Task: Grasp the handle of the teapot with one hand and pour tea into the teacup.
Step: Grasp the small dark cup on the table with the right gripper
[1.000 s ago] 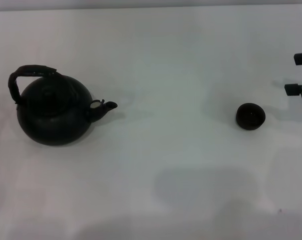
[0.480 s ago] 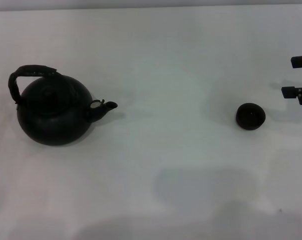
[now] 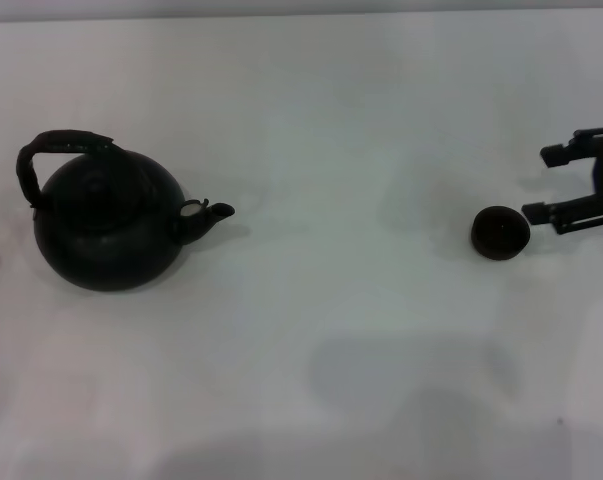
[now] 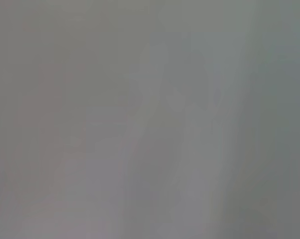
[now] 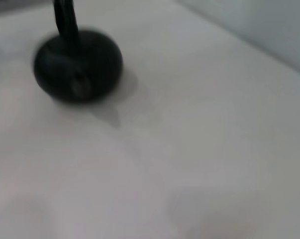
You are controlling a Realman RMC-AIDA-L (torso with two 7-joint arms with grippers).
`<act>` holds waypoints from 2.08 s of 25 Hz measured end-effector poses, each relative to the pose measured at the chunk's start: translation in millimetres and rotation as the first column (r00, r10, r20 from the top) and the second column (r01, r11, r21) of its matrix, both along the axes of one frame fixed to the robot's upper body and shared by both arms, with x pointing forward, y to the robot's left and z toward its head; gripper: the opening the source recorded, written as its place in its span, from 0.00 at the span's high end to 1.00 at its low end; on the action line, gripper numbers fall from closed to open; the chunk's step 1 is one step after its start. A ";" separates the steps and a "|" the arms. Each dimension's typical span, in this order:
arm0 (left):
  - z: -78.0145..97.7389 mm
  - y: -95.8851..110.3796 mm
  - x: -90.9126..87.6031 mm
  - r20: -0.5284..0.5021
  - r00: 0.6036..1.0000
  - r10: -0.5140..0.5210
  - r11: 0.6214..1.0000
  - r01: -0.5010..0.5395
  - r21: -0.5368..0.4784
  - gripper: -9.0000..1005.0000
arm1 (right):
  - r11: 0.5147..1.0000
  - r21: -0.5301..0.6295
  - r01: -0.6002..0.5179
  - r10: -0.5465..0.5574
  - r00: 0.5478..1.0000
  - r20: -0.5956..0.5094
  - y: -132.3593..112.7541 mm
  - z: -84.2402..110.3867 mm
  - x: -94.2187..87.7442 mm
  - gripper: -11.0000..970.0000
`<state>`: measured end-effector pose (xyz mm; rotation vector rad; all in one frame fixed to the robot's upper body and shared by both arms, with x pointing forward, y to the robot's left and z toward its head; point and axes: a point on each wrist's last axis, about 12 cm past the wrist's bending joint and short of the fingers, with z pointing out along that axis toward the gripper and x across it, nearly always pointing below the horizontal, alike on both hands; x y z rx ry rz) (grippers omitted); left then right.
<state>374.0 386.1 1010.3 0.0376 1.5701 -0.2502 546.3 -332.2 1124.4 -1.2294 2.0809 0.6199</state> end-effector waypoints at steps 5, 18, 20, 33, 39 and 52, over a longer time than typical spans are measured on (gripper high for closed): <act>0.5 -1.1 2.2 0.004 1.000 -0.004 1.000 0.004 -0.001 0.20 | 0.992 -0.126 -0.026 0.025 1.000 -0.013 18.6 -20.0 5.9 0.12; -0.4 -3.5 0.8 0.008 1.000 -0.004 1.000 0.004 -0.014 0.20 | 0.977 -0.206 -0.062 0.061 0.998 -0.011 37.7 -30.7 11.8 0.11; -0.3 -3.7 1.2 0.009 1.000 -0.005 1.000 0.005 -0.014 0.20 | 0.974 -0.214 -0.070 0.067 0.998 -0.020 40.1 -31.7 11.6 0.11; 2.5 -6.3 5.4 0.031 0.999 -0.025 1.000 0.025 -0.017 0.20 | 0.974 -0.212 -0.082 0.076 0.996 -0.036 41.1 -33.4 8.7 0.11; 3.0 -5.6 5.3 0.033 0.999 -0.024 1.000 0.024 -0.016 0.20 | 0.973 -0.211 -0.097 0.089 0.995 -0.047 44.5 -35.2 7.7 0.11; 2.9 -5.4 4.9 0.032 0.999 -0.023 1.000 0.024 -0.015 0.20 | 0.966 -0.232 -0.117 0.110 0.993 -0.045 53.1 -41.7 9.1 0.11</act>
